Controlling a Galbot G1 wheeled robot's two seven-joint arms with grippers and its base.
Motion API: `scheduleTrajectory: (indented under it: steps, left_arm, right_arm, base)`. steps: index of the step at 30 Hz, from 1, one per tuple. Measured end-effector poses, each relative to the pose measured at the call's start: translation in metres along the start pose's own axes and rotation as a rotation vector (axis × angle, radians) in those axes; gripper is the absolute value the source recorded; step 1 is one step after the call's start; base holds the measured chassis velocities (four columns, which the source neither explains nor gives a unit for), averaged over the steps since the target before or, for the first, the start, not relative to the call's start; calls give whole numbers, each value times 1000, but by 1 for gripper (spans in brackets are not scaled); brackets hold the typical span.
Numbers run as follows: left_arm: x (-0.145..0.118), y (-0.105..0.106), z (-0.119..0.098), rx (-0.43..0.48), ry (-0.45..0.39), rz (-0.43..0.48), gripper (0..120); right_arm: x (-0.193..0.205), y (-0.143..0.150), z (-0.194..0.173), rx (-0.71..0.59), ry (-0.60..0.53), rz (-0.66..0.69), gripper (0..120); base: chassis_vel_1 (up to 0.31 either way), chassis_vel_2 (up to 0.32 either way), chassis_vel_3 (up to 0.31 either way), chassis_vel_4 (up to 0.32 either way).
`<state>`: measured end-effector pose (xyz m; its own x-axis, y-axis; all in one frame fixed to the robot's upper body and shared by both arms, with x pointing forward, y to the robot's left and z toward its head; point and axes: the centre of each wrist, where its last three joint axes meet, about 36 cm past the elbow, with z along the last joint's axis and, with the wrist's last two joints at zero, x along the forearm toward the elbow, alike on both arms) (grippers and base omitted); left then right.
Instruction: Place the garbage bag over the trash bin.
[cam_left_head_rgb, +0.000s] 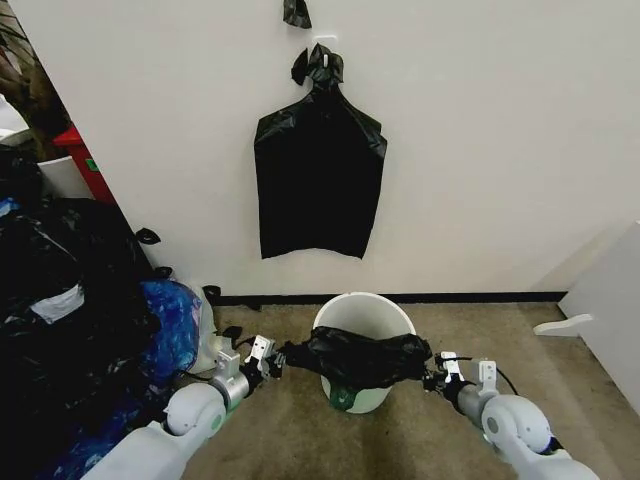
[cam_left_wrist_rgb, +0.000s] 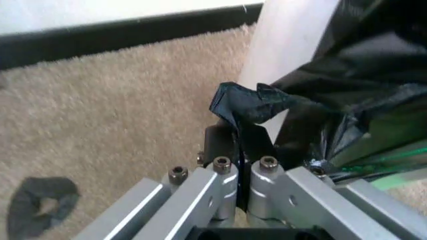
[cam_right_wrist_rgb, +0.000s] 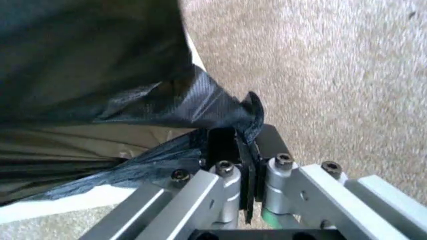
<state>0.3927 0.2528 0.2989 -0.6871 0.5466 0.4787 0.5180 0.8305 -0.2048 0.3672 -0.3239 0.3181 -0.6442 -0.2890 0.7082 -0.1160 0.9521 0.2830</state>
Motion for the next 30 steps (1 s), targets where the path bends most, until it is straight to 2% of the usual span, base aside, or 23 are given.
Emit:
scheduleTrajectory:
  steps: [12,22,30]
  left_arm:
    - [-12,-4,18,20,17,0,0]
    - [-2,1,-15,1,-88,-33,0]
    - [-5,3,-10,6,-73,-42,0]
  right_arm:
    - [0,0,11,12,3,-9,0]
    - [17,5,-7,45,-77,-8,0]
    - [2,3,-5,45,-57,5,0]
  base:
    - [0,0,0,0]
    - [0,0,0,0]
    - [0,0,0,0]
